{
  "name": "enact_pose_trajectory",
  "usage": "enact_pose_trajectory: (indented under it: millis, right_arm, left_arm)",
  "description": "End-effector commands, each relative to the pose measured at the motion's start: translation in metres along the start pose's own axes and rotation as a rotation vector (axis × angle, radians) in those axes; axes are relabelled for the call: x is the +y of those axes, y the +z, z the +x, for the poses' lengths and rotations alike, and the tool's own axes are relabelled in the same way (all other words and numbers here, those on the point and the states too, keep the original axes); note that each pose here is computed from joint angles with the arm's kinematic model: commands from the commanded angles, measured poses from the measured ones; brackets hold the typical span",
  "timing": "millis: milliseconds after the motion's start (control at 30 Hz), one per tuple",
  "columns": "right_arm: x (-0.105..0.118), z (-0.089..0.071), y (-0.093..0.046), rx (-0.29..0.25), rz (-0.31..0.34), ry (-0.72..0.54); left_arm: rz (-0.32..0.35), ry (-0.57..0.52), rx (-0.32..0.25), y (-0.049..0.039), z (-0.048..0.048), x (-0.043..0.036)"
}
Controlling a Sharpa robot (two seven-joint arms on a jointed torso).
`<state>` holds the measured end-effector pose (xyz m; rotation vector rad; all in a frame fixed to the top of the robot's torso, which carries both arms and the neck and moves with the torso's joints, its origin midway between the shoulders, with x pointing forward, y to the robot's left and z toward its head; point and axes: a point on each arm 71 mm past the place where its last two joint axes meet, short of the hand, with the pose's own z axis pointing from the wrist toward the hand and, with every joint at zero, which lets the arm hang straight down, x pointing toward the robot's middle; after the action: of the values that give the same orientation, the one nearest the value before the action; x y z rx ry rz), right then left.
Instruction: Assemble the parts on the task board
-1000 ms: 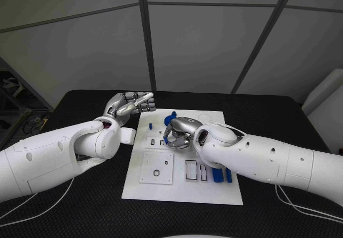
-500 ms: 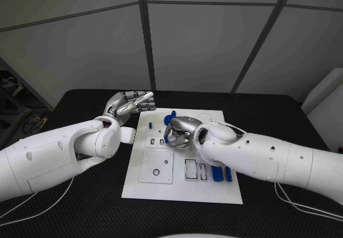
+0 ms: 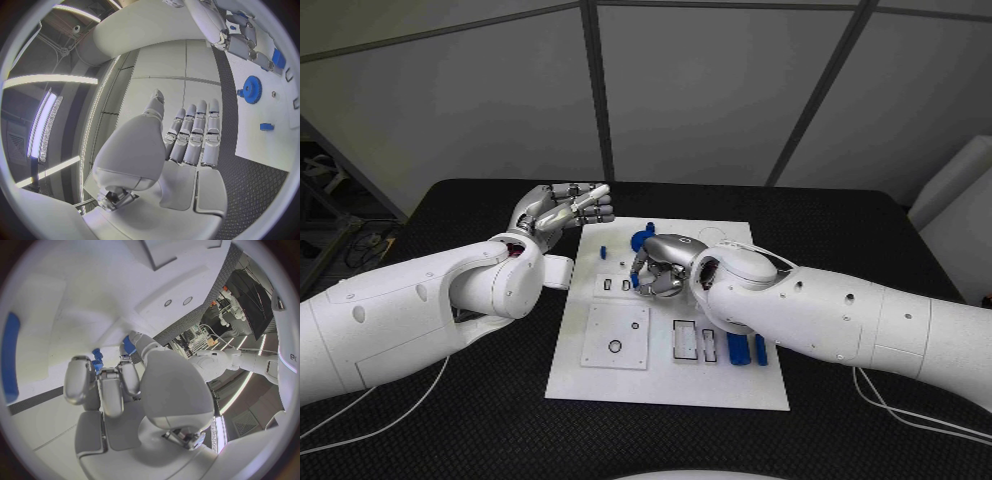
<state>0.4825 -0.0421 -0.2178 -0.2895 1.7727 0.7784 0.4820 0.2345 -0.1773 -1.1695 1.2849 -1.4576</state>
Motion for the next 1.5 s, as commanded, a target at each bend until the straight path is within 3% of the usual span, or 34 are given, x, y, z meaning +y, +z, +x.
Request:
enact_pose_trajectory:
  millis: [33,1500]
  right_arm:
    - [-0.0013,0.0047,-0.0003,0.036,0.009,-0.007]
    - [-0.0011,0.0066,0.0007,0.06,0.017,-0.012]
  left_arm:
    - [0.01,0.005,0.01,0.0006,0.0013,-0.0016]
    - [0.009,0.006,0.009,0.0008,0.001,-0.0014]
